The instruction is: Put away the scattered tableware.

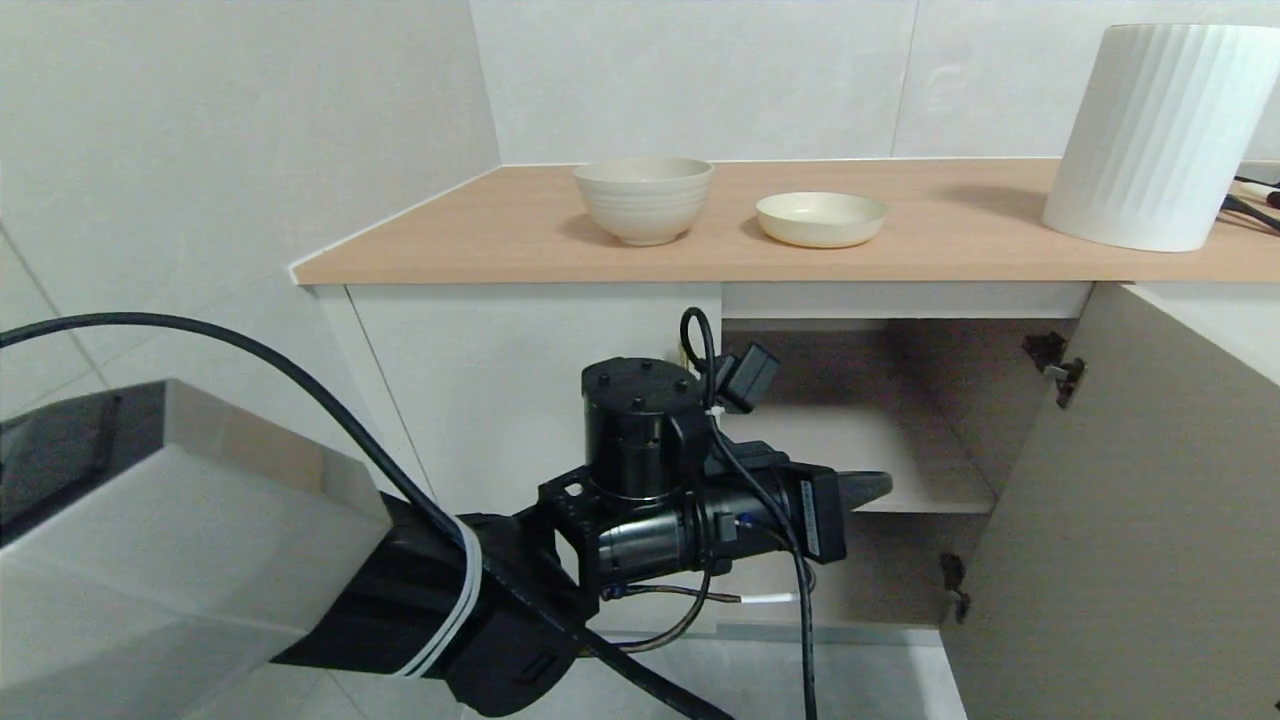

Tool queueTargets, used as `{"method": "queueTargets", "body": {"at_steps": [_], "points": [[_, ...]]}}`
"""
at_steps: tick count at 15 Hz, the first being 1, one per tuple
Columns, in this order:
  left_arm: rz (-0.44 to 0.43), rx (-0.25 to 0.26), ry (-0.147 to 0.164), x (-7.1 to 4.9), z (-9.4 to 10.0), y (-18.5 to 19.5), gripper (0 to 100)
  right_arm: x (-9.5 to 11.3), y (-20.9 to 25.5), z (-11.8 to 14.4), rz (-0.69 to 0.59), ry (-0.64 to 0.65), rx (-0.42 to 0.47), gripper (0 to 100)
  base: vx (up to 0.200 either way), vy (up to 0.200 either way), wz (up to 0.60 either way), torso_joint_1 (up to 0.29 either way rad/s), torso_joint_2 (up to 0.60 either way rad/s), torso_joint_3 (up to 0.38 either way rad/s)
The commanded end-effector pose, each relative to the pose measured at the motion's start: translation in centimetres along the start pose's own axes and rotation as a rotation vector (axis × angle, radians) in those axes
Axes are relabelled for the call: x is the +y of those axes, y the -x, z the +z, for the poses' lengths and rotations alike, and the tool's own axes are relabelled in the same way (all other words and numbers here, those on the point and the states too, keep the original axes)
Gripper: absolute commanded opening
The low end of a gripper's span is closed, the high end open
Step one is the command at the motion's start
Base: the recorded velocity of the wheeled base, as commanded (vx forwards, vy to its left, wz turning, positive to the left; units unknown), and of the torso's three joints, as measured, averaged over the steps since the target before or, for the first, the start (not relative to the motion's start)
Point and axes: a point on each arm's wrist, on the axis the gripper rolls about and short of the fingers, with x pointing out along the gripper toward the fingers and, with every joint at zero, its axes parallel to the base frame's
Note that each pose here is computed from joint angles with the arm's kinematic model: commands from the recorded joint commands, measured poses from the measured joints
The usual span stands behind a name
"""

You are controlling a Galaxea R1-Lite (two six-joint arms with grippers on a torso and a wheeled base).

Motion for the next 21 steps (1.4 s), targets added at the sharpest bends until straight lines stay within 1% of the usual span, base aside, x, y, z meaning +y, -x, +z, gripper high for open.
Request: {"method": "queueTargets", "body": {"at_steps": [1,3,4,5,6,7,8,9,10,11,12,13,14,15,16,17,18,19,20,21], "points": [[0.033,-0.027,0.002,0.5,0.9,1.7,0,0.5,-0.3,0.0,0.044,-0.008,0.040,100,0.000,0.000,0.00,0.000,0.00,0.000],[0.085,-0.051,0.011,1.8,1.4,3.6,0,0.2,-0.7,0.5,0.022,-0.017,0.048,100,0.000,0.000,0.00,0.000,0.00,0.000],[0.124,-0.074,0.009,3.0,1.7,5.2,0,-0.5,-1.5,1.0,-0.054,-0.034,0.057,100,0.000,0.000,0.00,0.000,0.00,0.000],[0.158,-0.090,-0.007,3.7,1.9,6.5,0,-1.6,-2.5,1.6,-0.143,-0.052,0.072,100,0.000,0.000,0.00,0.000,0.00,0.000],[0.208,-0.103,-0.044,4.7,2.1,8.2,0,-3.1,-4.2,2.3,-0.245,-0.071,0.092,100,0.000,0.000,0.00,0.000,0.00,0.000],[0.254,-0.111,-0.085,5.4,2.4,9.7,0,-4.5,-5.6,3.0,-0.318,-0.081,0.103,100,0.000,0.000,0.00,0.000,0.00,0.000],[0.257,-0.112,-0.090,5.3,2.4,9.8,0,-4.6,-5.7,3.1,-0.325,-0.083,0.104,100,0.000,0.000,0.00,0.000,0.00,0.000],[0.308,-0.121,-0.139,5.8,2.5,11.8,0,-5.8,-7.2,4.4,-0.362,-0.078,0.094,100,0.000,0.000,0.00,0.000,0.00,0.000],[0.362,-0.143,-0.178,6.0,2.9,14.2,0,-6.4,-8.2,6.2,-0.356,-0.054,0.058,100,0.000,0.000,0.00,0.000,0.00,0.000],[0.378,-0.159,-0.184,5.9,3.2,15.0,0,-6.5,-8.7,7.5,-0.347,-0.038,0.033,100,0.000,0.000,0.00,0.000,0.00,0.000],[0.379,-0.160,-0.186,5.8,3.3,15.1,0,-6.5,-8.9,8.0,-0.345,-0.033,0.028,100,0.000,0.000,0.00,0.000,0.00,0.000],[0.379,-0.170,-0.194,5.6,3.5,15.3,0,-6.4,-9.5,10.2,-0.341,-0.027,0.022,100,0.000,0.000,0.00,0.000,0.00,0.000],[0.380,-0.171,-0.196,5.6,3.6,15.3,0,-6.6,-9.9,11.4,-0.354,-0.035,0.035,100,0.000,0.000,0.00,0.000,0.00,0.000],[0.381,-0.172,-0.196,5.7,3.6,15.2,0,-6.7,-10.0,11.8,-0.363,-0.036,0.034,100,0.000,0.000,0.00,0.000,0.00,0.000],[0.409,-0.186,-0.224,5.9,3.9,15.3,0,-7.5,-10.6,13.3,-0.498,-0.044,0.037,100,0.000,0.000,0.00,0.000,0.00,0.000],[0.437,-0.210,-0.247,5.8,4.4,15.4,0,-8.2,-11.1,13.9,-0.607,-0.037,0.021,100,0.000,0.000,0.00,0.000,0.00,0.000],[0.446,-0.228,-0.263,5.5,4.8,15.5,0,-8.6,-11.3,14.0,-0.713,-0.030,0.009,100,0.000,0.000,0.00,0.000,0.00,0.000],[0.445,-0.246,-0.278,4.9,5.2,15.9,0,-8.8,-11.1,14.1,-0.797,-0.025,-0.003,100,0.000,0.000,0.00,0.000,0.00,0.000],[0.451,-0.253,-0.281,4.4,5.5,16.4,0,-8.8,-11.0,14.2,-0.851,-0.020,-0.015,100,0.000,0.000,0.00,0.000,0.00,0.000],[0.455,-0.250,-0.303,3.3,6.0,17.1,0,-8.3,-10.4,14.8,-0.900,-0.010,-0.048,100,0.000,0.000,0.00,0.000,0.00,0.000]]}}
